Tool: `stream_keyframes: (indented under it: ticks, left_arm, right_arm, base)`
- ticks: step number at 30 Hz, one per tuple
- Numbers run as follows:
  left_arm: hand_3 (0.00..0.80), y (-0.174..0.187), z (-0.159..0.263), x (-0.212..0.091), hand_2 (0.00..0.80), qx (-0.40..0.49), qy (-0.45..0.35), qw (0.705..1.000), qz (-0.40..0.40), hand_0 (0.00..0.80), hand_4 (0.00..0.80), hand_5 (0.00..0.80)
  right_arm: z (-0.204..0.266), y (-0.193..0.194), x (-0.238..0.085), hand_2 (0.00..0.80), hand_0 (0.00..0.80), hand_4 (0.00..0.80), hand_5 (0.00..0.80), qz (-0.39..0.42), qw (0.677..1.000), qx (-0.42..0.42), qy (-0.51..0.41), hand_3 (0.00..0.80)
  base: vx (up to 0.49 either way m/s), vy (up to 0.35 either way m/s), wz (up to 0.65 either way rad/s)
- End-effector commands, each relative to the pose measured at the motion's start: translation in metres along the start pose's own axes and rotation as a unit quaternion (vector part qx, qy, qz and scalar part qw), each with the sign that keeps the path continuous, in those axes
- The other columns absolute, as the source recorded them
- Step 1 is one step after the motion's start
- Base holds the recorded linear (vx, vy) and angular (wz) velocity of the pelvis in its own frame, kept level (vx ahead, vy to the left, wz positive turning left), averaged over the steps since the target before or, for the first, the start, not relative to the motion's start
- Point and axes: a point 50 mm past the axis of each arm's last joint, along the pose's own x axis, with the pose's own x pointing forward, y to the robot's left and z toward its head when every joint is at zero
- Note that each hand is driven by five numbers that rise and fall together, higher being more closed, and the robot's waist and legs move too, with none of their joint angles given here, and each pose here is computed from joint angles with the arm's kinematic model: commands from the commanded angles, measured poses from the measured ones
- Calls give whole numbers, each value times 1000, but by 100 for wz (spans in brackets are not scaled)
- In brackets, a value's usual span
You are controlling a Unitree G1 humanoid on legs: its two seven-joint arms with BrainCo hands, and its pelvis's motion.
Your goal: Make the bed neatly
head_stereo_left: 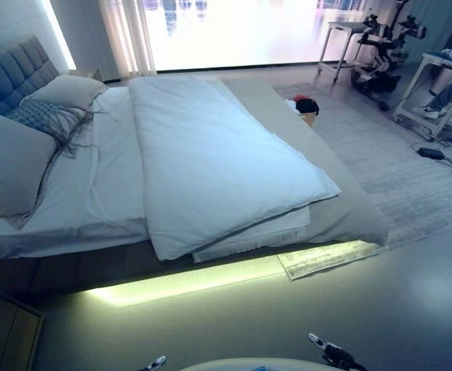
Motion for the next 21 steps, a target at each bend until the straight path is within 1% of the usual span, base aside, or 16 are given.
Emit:
stream_keyframes:
  ticks: [1,4,5,10,12,14,19,21]
  left_arm:
    - [0,0,8,1,0,15,11,1000,6,0,0,0]
    - [0,-4,8,1,0,10,11,1000,-7,0,0,0]
    - [0,-7,6,2,0,16,23,999,-18,0,0,0]
    - [0,-6,8,2,0,23,27,999,-4,0,0,0]
    - [0,-5,10,1,0,26,27,999,-6,0,0,0]
    - [0,-5,11,1,0,29,30,999,-7,0,0,0]
    - [0,-6,8,2,0,26,32,999,-5,0,0,0]
    - [0,-9,5,2,0,24,37,999,-9,0,0,0]
  right_arm:
    - [39,12,7,0,0,0,0,5,997,-40,-63,0]
    - [40,17,7,0,0,0,0,18,994,-84,-65,0]
    - [41,21,7,0,0,0,0,29,992,-103,-67,0]
    - [43,24,8,0,0,0,0,45,990,-118,-57,0]
    - [41,28,8,0,0,0,0,59,987,-141,-48,0]
    - [40,29,8,0,0,0,0,68,987,-137,-40,0]
    - [30,29,7,0,0,0,0,81,992,-94,-15,0]
    - [24,32,7,0,0,0,0,89,991,-101,-2,0]
  base:
    - [-10,-2,10]
    - [-15,-14,9]
    - [0,0,0]
    - [-21,-28,5]
    - [-14,-13,9]
    - [-8,-10,9]
    - [0,-1,1]
    - [0,0,0]
